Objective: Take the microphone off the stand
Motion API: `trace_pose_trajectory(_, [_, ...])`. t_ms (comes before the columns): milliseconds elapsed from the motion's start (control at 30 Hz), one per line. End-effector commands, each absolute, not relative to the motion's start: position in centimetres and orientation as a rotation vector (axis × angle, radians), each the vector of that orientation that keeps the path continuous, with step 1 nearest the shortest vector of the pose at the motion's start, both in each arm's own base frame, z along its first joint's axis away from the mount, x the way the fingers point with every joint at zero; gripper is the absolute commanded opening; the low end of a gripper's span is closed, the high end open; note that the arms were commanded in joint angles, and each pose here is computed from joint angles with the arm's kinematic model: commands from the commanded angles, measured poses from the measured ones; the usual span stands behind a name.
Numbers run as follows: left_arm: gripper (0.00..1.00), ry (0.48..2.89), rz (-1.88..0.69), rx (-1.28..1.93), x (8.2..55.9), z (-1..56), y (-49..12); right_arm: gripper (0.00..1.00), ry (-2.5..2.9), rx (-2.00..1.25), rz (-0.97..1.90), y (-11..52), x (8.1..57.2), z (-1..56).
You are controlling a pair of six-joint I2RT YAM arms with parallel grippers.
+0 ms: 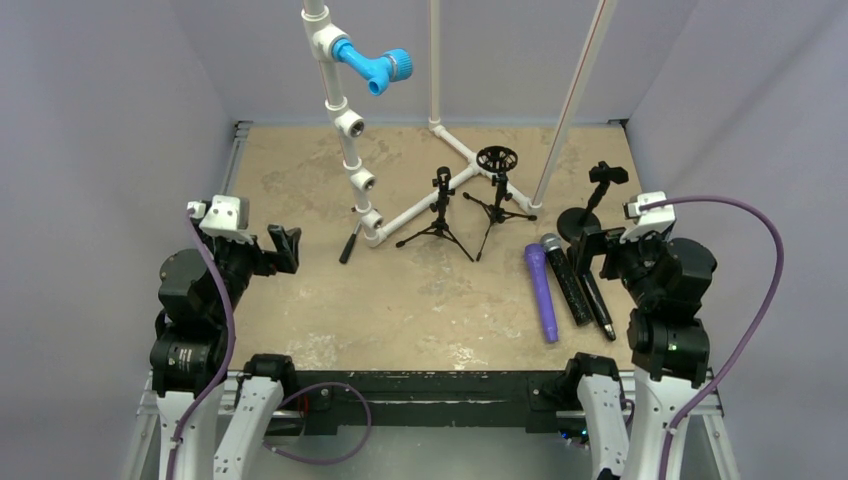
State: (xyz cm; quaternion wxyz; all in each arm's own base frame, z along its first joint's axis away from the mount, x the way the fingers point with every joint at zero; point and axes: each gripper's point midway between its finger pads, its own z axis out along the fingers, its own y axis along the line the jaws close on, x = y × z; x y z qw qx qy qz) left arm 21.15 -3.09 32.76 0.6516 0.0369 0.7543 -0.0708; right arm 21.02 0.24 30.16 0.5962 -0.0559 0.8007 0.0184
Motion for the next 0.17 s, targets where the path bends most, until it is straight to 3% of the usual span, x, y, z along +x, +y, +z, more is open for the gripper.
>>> trace_pose_trajectory(0, [1.00,1.658,-0.180,0.082,21.10,34.28,-3.32,0.96,1.819,-0.139,0.062,0.59,21.35,31.05])
trace_pose_trajectory(133, [1.00,1.662,-0.185,0.086,21.04,34.09,-3.41,0.96,1.822,-0.138,0.062,0.57,21.27,31.03])
